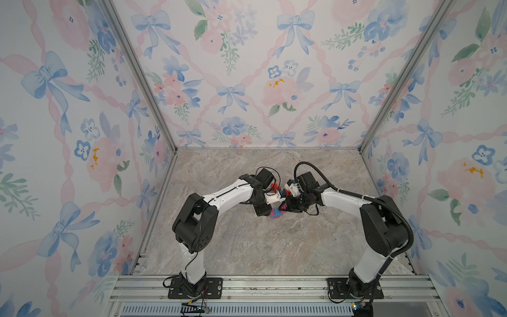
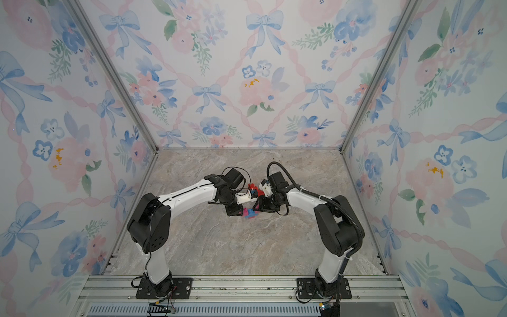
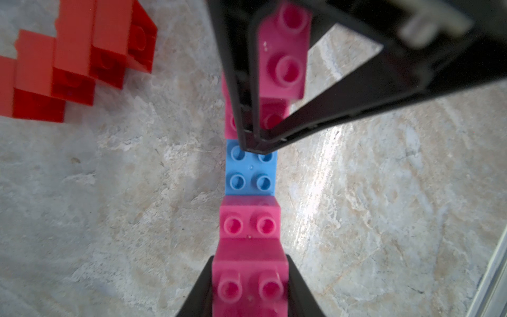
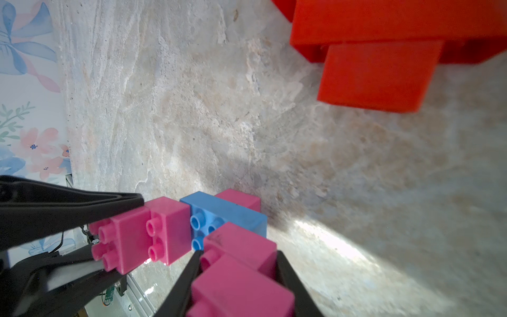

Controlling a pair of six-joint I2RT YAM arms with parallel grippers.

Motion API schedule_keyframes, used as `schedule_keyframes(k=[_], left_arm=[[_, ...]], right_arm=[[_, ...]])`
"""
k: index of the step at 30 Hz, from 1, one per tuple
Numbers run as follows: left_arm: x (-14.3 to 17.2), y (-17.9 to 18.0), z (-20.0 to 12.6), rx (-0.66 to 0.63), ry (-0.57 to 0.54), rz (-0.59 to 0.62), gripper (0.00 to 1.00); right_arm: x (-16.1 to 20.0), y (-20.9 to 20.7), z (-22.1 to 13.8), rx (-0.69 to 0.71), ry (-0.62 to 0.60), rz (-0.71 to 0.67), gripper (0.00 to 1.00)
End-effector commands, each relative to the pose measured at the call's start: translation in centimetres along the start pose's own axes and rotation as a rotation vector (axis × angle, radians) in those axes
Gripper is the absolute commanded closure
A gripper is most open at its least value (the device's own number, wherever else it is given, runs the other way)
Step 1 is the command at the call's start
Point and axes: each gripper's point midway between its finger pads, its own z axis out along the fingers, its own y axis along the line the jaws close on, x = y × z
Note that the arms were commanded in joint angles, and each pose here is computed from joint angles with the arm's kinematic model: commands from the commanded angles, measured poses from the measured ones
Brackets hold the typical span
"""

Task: Assemble the letter v with lego
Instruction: Assemble the lego brick with the lego brick.

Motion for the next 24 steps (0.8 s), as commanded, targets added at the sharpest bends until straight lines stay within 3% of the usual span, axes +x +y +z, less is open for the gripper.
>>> schedule_keyframes(k=[1,6,16,24], left_arm=[[2.4,-0.4,1.7,0.029,0.093,-0.027,1.00],[2.6,-0.6,1.9,0.035,0.098,-0.030,1.00],[-0.5,-0.5,-1.1,0.042,-0.032,0.007,1.00],[0.1,-0.1,-1.0,0.025,-0.015,-0.013,1.00]], right_arm=[[0.7,-0.7,0.6,0.021,0.020,0.000,0.60],[0.8,-0.8,0.8,0.022,0.024,0.003,0.61],[0.8,-0.7,0.7,0.020,0.023,0.002,0.62],[0.9,-0.8,0.7,0.021,0.027,0.000,0.62]])
